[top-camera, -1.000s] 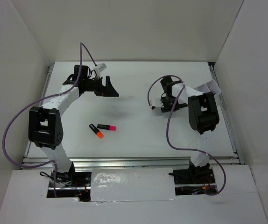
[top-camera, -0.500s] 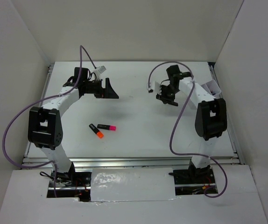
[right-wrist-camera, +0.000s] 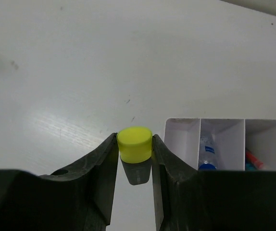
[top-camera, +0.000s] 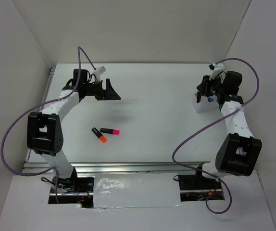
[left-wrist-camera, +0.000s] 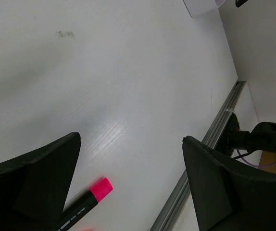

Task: Sort the stationery into containers
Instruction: Place the pen in the storage box.

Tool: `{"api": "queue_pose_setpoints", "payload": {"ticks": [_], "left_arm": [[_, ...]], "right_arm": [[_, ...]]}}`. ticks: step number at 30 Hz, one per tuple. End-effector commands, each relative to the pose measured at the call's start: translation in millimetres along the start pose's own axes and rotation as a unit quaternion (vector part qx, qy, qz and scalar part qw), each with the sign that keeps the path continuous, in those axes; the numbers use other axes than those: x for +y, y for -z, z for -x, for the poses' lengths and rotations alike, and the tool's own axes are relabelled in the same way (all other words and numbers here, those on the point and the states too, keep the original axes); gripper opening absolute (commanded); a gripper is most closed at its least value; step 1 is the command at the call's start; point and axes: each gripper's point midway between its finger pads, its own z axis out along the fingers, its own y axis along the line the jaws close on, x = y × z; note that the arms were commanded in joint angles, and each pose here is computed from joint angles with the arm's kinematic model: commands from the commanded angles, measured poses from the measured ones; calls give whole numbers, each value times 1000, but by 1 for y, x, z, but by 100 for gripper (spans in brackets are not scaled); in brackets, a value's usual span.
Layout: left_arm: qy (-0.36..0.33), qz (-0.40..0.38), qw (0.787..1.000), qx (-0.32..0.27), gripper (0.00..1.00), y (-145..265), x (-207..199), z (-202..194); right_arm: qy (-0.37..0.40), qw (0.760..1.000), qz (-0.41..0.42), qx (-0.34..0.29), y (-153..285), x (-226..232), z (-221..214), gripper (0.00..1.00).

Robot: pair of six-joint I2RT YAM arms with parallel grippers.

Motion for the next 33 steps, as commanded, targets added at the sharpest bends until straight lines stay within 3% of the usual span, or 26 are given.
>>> {"api": "queue_pose_setpoints", "payload": {"ticks": [1, 10, 24, 33], "left_arm": [[-17, -22, 999, -19, 99, 4, -12, 14], [-15, -15, 1000, -19, 99, 4, -8, 12], [-11, -11, 1000, -15, 99, 2, 0, 14], [-6, -9, 1000, -13, 99, 1, 4, 13]], "right_arm": [[-60, 993, -31, -99, 2, -14, 41, 0], [-57, 982, -89, -156, -6, -48, 45, 0], [-27, 986, -109, -121, -33, -64, 7, 0], [-10, 991, -102, -92, -50, -65, -22, 12]]}}
